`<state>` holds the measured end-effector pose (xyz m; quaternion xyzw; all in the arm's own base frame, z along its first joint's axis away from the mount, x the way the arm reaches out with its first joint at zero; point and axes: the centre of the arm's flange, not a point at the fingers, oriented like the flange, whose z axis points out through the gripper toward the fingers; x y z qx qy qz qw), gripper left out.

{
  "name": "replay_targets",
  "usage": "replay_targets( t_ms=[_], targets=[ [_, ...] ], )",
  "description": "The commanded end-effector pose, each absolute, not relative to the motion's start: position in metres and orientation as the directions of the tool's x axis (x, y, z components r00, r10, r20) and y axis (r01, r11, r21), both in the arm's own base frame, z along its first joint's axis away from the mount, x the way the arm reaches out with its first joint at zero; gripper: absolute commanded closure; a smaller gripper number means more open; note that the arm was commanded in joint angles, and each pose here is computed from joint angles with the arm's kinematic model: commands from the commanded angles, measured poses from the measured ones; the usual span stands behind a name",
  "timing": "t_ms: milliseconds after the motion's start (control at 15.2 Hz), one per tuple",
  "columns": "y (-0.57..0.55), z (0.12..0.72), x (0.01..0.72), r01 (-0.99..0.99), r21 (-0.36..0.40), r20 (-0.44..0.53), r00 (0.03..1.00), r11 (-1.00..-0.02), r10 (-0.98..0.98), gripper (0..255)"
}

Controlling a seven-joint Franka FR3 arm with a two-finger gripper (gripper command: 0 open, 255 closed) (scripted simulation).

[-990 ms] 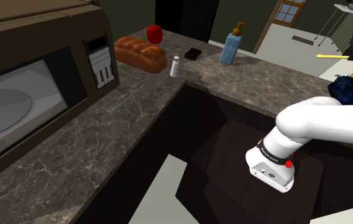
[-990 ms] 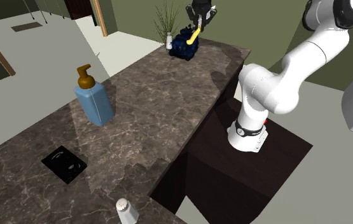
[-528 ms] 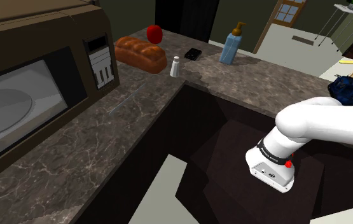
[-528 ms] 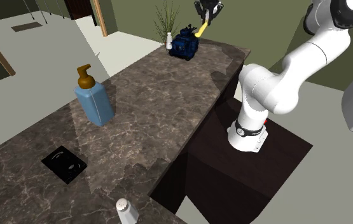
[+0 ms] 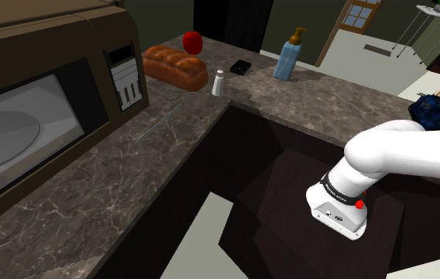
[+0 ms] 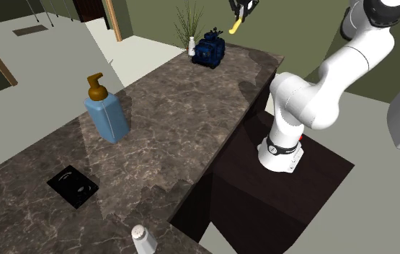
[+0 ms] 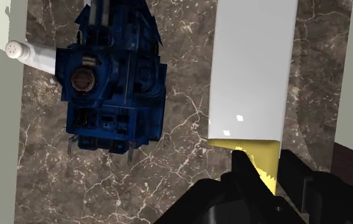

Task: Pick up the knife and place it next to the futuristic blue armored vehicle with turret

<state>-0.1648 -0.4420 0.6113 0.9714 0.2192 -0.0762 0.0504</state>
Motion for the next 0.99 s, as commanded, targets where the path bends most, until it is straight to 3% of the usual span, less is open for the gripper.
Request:
replay_targets(
  t_ms=[0, 924],
  targets=[
    [-0.452, 0.609, -0.191, 0.435, 0.064, -0.171, 0.892, -0.898, 0.419, 255],
    [-0.527, 0.609, -0.36, 0.435, 0.064, -0.171, 0.892, -0.898, 0.419, 255]
  ],
)
